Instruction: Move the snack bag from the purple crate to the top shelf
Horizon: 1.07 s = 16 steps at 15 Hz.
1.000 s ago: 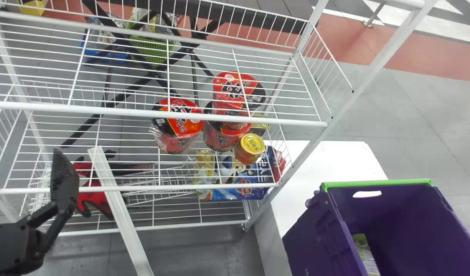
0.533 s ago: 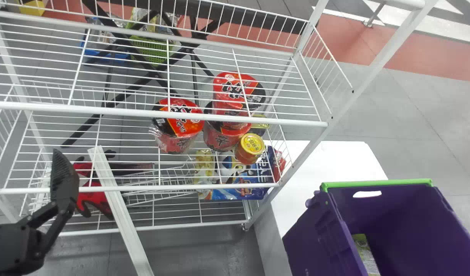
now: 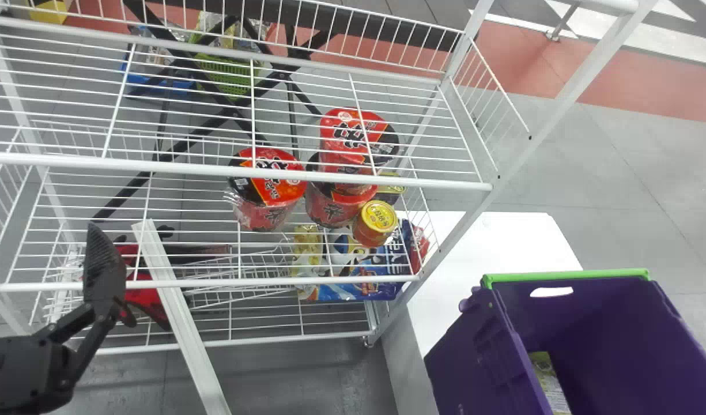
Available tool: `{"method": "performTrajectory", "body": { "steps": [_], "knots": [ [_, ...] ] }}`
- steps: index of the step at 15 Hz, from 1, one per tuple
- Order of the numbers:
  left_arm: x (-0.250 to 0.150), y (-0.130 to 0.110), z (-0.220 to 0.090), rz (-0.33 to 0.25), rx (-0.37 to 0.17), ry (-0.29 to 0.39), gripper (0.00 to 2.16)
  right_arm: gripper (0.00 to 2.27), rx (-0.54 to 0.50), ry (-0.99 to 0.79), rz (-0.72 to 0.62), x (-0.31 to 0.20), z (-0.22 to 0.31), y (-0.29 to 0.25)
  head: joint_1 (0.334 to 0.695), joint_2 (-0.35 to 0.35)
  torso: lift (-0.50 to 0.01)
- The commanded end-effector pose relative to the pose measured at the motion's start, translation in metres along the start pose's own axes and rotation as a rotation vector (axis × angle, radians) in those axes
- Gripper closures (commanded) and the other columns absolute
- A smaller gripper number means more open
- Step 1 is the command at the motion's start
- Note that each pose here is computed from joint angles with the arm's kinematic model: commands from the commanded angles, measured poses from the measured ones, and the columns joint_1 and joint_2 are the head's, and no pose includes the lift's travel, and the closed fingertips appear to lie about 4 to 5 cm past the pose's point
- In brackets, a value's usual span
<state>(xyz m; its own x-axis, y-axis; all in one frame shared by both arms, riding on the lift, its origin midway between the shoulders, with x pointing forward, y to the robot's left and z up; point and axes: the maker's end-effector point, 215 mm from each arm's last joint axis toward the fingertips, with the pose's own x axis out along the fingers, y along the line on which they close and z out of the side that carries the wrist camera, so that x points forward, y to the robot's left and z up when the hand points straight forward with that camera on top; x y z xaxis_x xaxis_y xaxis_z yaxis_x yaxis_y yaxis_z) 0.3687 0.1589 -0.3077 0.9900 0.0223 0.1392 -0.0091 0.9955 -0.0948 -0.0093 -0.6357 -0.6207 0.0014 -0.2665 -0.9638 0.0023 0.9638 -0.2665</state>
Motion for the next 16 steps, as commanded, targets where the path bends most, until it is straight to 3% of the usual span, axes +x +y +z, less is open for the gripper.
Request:
{"method": "performTrajectory", "body": {
  "steps": [1, 10, 16],
  "knots": [
    [-0.001, 0.000, 0.002, 0.001, -0.001, -0.003, 0.07, 1.65, 0.012, 0.000, 0.010, -0.007, 0.000, 0.000, 0.695, -0.350, -0.455],
    [-0.007, -0.003, -0.002, 0.002, -0.002, 0.011, 0.07, 1.65, 0.043, -0.015, 0.021, -0.041, -0.009, -0.005, 0.695, -0.350, -0.455],
    [-0.013, -0.002, 0.002, 0.011, 0.004, -0.004, 0.07, 1.65, 0.087, -0.080, 0.034, -0.072, 0.012, -0.021, 0.695, -0.350, -0.455]
  ]
}}
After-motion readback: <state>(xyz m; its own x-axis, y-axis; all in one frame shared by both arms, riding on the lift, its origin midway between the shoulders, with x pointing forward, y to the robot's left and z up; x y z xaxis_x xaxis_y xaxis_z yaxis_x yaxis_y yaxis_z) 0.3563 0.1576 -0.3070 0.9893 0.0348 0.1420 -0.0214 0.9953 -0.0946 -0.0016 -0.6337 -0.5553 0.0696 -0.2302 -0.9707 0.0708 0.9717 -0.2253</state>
